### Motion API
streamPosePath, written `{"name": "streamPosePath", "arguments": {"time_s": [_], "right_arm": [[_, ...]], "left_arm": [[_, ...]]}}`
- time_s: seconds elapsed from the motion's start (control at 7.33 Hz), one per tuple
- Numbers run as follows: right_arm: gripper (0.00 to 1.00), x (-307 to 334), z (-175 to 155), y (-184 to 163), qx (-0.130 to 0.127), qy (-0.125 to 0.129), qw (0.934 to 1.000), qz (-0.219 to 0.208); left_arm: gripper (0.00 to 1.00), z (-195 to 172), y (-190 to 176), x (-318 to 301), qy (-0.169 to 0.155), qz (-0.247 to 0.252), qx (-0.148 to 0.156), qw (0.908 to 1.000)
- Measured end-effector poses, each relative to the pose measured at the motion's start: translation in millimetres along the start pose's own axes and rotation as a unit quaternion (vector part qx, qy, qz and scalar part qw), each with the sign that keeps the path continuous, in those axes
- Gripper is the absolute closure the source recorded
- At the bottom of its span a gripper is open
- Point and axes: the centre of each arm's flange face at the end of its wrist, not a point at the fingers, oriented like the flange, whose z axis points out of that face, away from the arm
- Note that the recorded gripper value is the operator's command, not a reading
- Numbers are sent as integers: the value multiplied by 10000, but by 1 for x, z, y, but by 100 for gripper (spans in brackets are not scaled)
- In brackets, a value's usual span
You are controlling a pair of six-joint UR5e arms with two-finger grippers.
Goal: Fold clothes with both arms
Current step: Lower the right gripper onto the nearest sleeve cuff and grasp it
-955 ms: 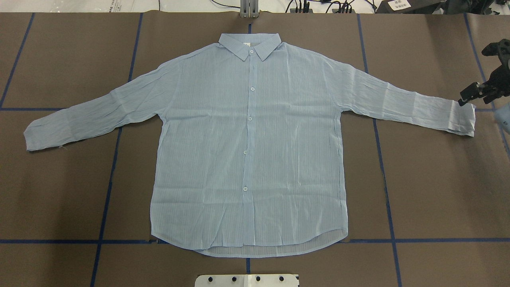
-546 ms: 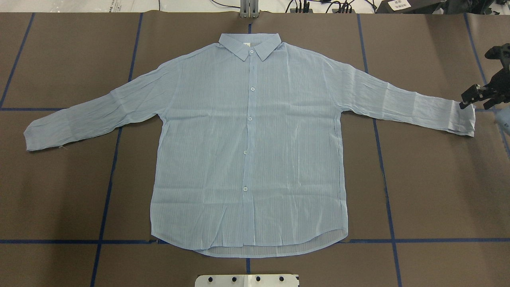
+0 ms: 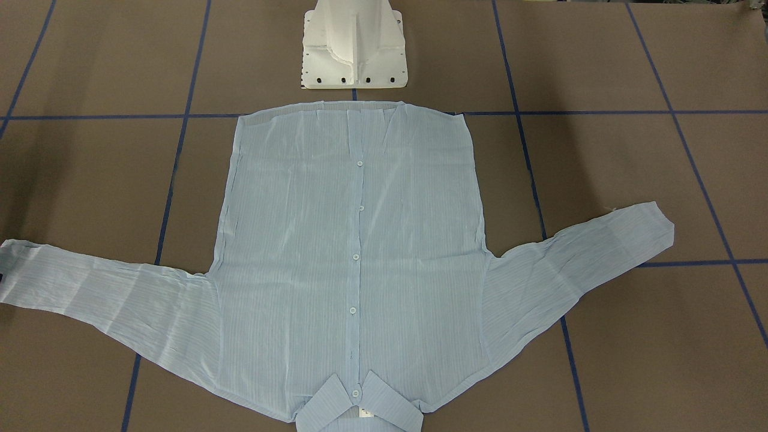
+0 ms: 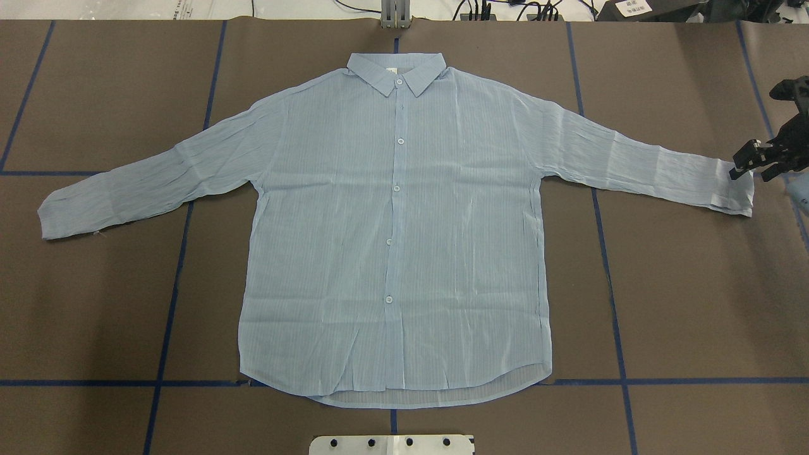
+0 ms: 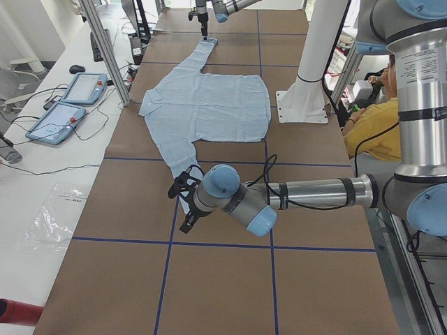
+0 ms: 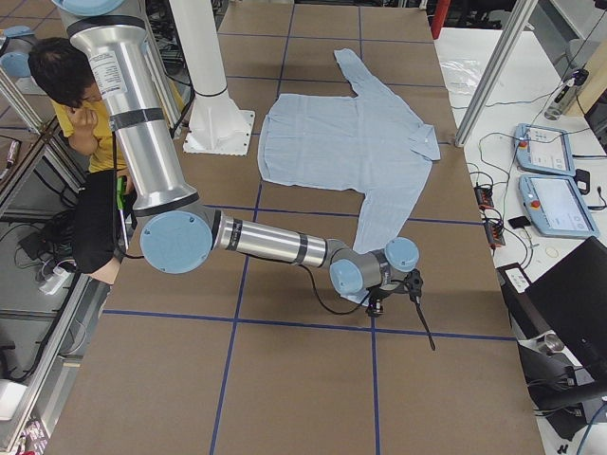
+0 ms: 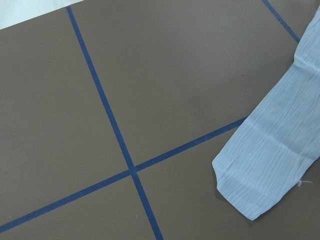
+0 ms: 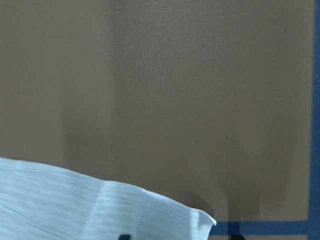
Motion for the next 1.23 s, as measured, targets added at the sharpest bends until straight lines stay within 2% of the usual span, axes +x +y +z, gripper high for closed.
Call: {"name": "streamPosePath", "arguments": {"time_s": [0.14, 0.68, 0.96, 1.23], "right_arm": [[100, -2, 0, -1, -5, -17, 10000, 6], [100, -5, -2, -2, -25, -95, 9999, 60], [100, -22, -18, -7, 44, -315, 9995, 85], [100, -64, -53, -13, 286, -594, 9978, 81]], "left_arm": [[0, 0, 0, 0, 0, -3, -1, 10000], [0, 0, -1, 0, 1, -27, 7, 10000], [0, -2, -3, 2, 4, -96, 24, 10000], [0, -2, -8, 3, 7, -98, 55, 9999]]}}
